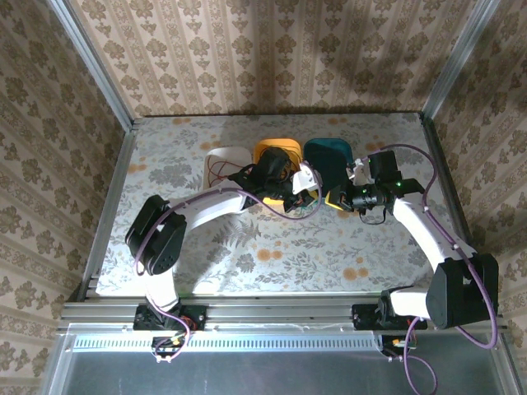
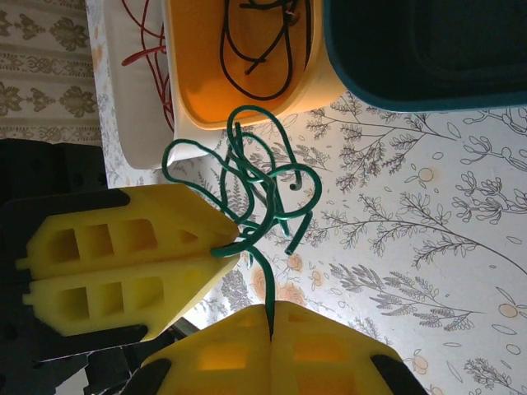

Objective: Untangle the cables

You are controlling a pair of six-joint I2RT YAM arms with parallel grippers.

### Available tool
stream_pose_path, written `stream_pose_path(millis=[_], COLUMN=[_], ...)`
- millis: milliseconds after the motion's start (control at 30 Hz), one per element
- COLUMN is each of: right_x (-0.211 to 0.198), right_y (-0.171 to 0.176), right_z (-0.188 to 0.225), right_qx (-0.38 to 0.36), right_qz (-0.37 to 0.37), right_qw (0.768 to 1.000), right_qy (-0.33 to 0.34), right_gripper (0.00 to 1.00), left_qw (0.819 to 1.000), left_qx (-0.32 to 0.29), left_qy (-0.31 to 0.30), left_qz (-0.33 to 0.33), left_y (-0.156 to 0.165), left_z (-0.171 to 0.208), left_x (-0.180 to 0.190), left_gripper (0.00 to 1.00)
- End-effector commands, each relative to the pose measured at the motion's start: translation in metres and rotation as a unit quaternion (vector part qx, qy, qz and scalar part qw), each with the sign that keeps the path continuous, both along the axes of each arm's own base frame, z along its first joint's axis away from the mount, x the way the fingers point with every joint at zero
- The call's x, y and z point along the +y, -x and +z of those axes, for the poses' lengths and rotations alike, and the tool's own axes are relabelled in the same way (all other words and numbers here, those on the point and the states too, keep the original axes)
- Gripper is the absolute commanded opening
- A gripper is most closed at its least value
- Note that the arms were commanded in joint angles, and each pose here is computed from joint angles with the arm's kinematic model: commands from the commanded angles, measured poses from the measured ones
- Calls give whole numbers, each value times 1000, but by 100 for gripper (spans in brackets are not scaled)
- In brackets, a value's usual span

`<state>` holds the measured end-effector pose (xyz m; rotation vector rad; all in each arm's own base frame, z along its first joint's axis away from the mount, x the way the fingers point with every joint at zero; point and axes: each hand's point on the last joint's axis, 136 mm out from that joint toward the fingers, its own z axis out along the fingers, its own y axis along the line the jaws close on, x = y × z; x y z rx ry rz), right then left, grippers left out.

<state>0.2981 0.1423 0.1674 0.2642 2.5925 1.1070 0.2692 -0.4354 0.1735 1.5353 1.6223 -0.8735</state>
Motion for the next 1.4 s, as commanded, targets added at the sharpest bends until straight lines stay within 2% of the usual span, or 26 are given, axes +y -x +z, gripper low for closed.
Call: stream_pose_path(millis=[0,200,467,700,867,1067,1233,1300,1367], right_x=[-6,-54,-115,-160,-181,-180,-188,-185,-174], right_y=[5,10,42,66,87,85,86,75,54], right_z=[-1,-41,-95,-113,-123,-119,-109,-100,-83], right_qx=[5,70,158,195,222,208,196,172,126], right_qz=[-11,-111,-225,-330,-380,-378,-391,-388,-369], right_qw=[1000,989,951,910,880,885,879,889,911], right_qy=[6,74,139,158,179,174,193,174,135], right_gripper=[0,0,0,0,0,0,0,0,0], left_qw=[1000,993,980,974,972,977,979,980,980], left_qx=[2,48,97,120,128,144,153,156,159], left_qy=[26,80,70,59,57,49,50,50,48], left_qz=[18,66,160,182,191,150,125,117,114], left_y=[-8,-13,-10,-2,-4,7,10,10,10], left_z=[22,50,16,3,0,-6,-7,-7,-10], left_x=[4,42,106,130,142,127,113,109,107], left_gripper=[0,0,0,0,0,0,0,0,0])
